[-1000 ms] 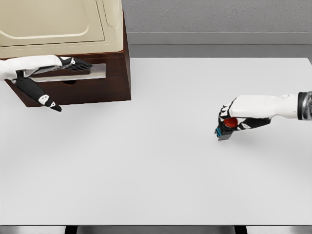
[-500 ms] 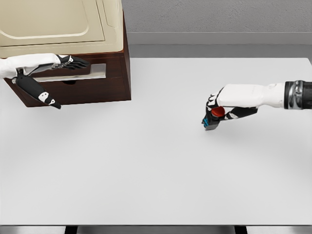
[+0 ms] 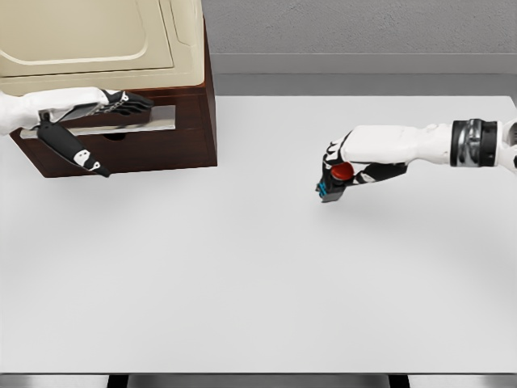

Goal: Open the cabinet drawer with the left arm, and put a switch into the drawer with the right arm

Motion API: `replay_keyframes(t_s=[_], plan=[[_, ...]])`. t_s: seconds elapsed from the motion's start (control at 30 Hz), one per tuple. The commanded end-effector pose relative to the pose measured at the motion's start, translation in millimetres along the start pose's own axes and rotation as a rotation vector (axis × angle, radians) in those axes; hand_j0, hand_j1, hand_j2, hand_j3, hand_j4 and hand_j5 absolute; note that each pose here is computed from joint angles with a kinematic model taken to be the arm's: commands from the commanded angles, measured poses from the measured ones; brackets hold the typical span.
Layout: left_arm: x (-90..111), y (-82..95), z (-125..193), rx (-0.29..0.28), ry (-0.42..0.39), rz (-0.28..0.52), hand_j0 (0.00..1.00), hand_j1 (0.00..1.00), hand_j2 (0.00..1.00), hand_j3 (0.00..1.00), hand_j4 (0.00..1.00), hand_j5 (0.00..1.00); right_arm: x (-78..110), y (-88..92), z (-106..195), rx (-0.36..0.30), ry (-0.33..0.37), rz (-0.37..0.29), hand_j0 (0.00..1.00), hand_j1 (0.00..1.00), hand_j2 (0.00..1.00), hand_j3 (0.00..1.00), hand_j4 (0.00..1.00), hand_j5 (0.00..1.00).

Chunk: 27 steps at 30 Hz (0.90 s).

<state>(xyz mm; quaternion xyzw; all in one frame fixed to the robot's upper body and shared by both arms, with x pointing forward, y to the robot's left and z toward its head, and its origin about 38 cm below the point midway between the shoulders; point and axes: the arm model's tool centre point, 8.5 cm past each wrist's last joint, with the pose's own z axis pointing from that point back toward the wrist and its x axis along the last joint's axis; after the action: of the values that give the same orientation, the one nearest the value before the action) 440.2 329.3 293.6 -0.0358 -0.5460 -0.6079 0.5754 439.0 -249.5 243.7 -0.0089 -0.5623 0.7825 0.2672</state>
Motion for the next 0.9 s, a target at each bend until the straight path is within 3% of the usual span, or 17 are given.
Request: replay_keyframes(t_s=[0.0,0.87], plan=[[0.1,-1.2,-2.6,-0.004,-0.004,0.005,1.00,1.00,1.00,1.00,1.00,1.00,1.4,-1.7,-4.8,-0.009,-0.011,-0.006,0.44,0.44,0.44,0.44,0.44,0.44],[-11.5,-10.4,-8.6,-0.016,0.009,0.030,1.00,1.00,1.00,1.00,1.00,1.00,-12.0,-28.0,-36.4,-0.017,-0.011,-0.002,0.44,0.44,0.44,0.44,0.44,0.44]])
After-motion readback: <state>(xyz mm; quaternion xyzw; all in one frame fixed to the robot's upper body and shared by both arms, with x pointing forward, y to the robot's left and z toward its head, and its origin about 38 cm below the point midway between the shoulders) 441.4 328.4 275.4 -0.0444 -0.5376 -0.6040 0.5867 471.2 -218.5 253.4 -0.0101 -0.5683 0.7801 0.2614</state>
